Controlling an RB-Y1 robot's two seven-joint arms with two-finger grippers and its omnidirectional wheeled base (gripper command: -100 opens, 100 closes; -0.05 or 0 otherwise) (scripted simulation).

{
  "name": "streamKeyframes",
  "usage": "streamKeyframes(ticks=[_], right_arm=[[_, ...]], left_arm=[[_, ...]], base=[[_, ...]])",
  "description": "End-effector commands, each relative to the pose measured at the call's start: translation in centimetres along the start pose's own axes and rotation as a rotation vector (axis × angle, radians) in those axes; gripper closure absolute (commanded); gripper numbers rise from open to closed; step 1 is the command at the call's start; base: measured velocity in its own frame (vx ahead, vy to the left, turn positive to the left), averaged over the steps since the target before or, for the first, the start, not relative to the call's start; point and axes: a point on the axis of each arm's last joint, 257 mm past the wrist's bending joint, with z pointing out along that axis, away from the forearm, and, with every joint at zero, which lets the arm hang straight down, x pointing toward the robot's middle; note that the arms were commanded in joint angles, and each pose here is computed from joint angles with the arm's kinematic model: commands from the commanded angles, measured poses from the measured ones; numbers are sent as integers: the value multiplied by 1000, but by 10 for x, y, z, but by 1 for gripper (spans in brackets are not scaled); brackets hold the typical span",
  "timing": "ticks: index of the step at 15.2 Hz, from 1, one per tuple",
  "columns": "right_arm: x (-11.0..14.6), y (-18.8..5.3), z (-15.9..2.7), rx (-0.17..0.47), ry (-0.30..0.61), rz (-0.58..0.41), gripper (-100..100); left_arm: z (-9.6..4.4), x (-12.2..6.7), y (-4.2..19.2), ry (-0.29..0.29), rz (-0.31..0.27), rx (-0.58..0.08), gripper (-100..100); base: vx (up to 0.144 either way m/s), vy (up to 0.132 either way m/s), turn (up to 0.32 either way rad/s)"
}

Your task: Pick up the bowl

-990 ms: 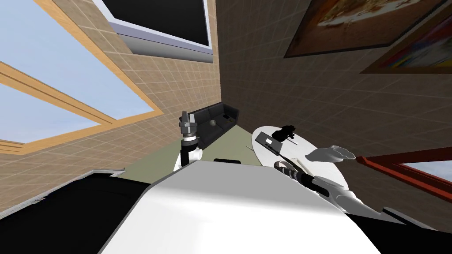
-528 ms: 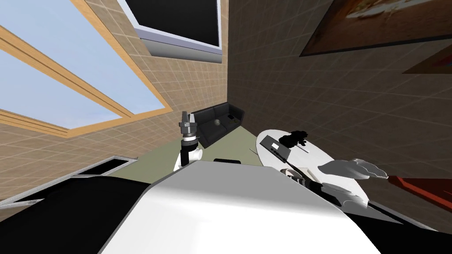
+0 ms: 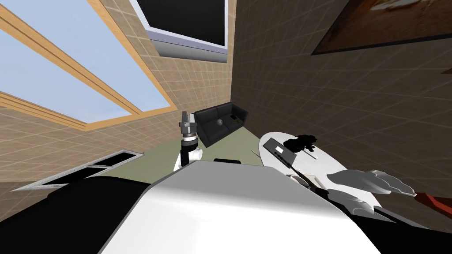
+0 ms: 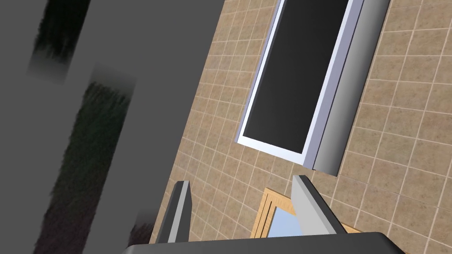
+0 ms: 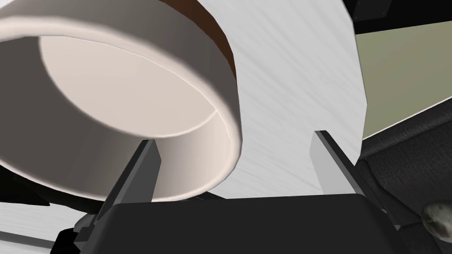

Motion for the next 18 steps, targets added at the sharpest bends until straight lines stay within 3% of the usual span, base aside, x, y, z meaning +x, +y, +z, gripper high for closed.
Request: streamKeyframes(ticks=[1,2,3,4,5,7,8,10,11,13,14,16,17,18], right_arm=[[23,-6,-1,15,50,-4,-100],[9,-2,0,7,21,-2,-100],[26,4,4,-2,37,0,-100],[21,3,4,1,25,7,-100],[44,12,7,-12,55,2,-100],[31,8,6,-4,24,16,-100],[54,16,9,-15,54,9,-100],[42,12,8,-7,22,27,-100],[64,20,11,-17,52,21,-100],[52,15,10,-8,21,39,-100],[75,23,12,-17,51,33,-100],[63,18,10,-7,20,51,-100],[86,25,12,-15,50,46,-100],[78,21,11,-7,29,58,-100]], left_arm=[[0,0,0,0,0,0,0],[0,0,0,0,0,0,0],[0,0,0,0,0,0,0],[0,0,0,0,0,0,0],[0,0,0,0,0,0,0],[0,0,0,0,0,0,0],[0,0,0,0,0,0,0],[0,0,0,0,0,0,0],[0,0,0,0,0,0,0],[0,0,0,0,0,0,0],[0,0,0,0,0,0,0],[0,0,0,0,0,0,0],[0,0,0,0,0,0,0],[0,0,0,0,0,0,0]], base=[[19,10,206],[15,3,99],[16,-7,79],[18,-14,89],[23,-20,108],[24,-22,63],[23,-21,78],[19,-20,53],[18,-15,82],[17,-17,51],[21,-14,93],[18,-16,53],[18,-15,72],[19,-17,88]])
